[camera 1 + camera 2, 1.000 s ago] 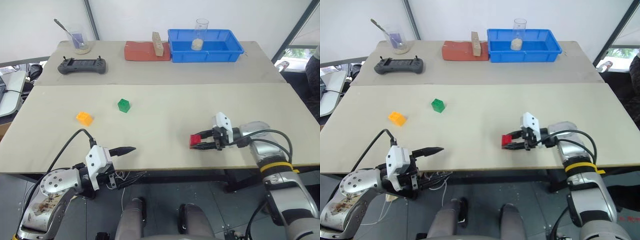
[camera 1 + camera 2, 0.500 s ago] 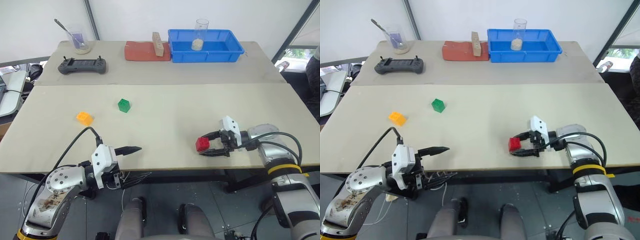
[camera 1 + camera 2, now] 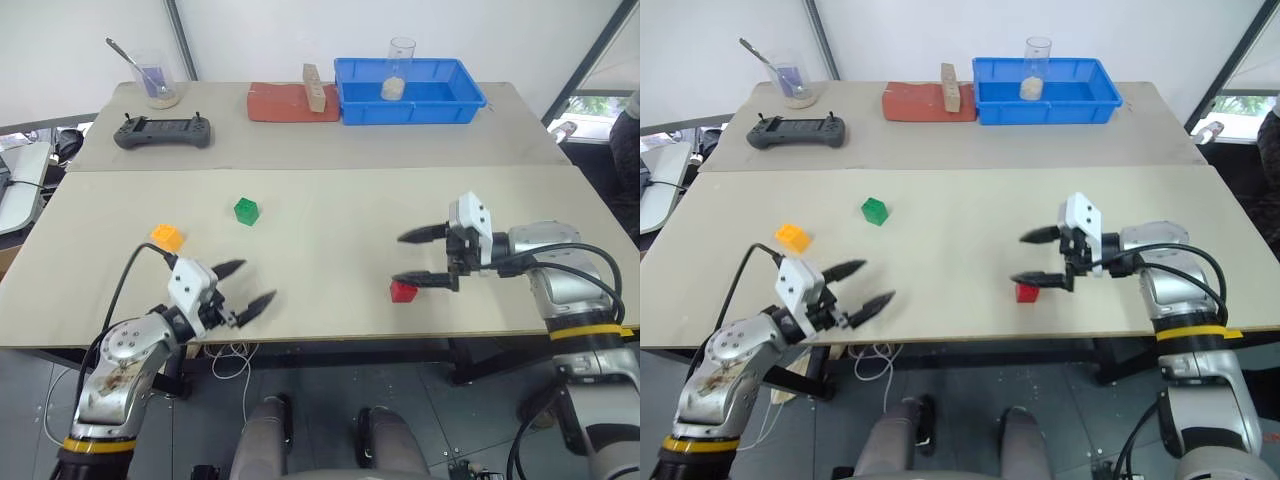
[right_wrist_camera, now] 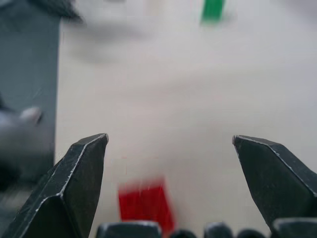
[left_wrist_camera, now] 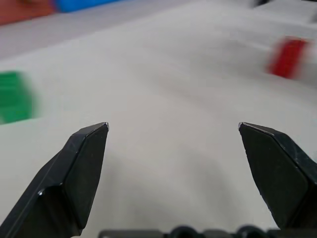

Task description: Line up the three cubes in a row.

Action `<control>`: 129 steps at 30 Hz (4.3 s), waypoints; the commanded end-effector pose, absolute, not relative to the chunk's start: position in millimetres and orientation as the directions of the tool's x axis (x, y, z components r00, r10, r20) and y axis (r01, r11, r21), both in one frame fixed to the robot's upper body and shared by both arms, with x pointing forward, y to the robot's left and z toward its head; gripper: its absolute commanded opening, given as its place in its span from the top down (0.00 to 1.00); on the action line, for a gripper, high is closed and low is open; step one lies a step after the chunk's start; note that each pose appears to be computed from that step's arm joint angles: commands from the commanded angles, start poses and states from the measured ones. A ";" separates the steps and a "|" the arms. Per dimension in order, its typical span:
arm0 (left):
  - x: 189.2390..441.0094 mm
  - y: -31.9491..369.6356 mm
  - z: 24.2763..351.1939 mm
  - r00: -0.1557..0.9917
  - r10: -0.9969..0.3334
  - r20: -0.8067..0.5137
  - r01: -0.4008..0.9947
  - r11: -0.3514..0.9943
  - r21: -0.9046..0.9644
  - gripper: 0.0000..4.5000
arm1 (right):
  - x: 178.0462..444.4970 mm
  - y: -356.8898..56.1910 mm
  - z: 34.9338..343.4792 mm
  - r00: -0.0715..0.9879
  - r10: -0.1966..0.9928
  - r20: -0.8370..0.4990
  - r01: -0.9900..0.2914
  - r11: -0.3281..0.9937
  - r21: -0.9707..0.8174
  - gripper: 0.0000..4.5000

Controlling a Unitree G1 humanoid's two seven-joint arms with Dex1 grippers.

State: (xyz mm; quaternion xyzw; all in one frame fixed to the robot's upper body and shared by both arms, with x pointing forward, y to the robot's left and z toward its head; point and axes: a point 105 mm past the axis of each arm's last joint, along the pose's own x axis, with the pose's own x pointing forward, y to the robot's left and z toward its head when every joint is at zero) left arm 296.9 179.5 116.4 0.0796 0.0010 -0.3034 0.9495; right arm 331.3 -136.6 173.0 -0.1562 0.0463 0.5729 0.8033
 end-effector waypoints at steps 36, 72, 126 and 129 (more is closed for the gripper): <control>438.9 159.1 117.3 0.942 -0.325 0.080 0.317 0.944 0.094 0.71 | 293.3 -84.8 245.7 0.603 0.798 0.012 -0.774 0.589 -0.233 0.00; 329.5 14.2 85.6 0.100 -0.975 -0.201 0.972 0.053 0.227 0.71 | 251.1 -136.3 192.6 0.480 0.826 -0.297 -0.874 0.421 -0.243 0.00; 359.9 321.3 121.5 0.983 -0.170 -0.066 0.180 0.967 0.183 0.01 | 276.3 -66.0 231.5 0.347 0.925 -0.154 -0.922 0.307 -0.234 0.00; 365.4 318.3 119.0 0.965 -0.245 -0.094 0.258 0.952 0.165 0.01 | 275.8 -67.5 228.1 0.356 0.921 -0.160 -0.921 0.316 -0.229 0.00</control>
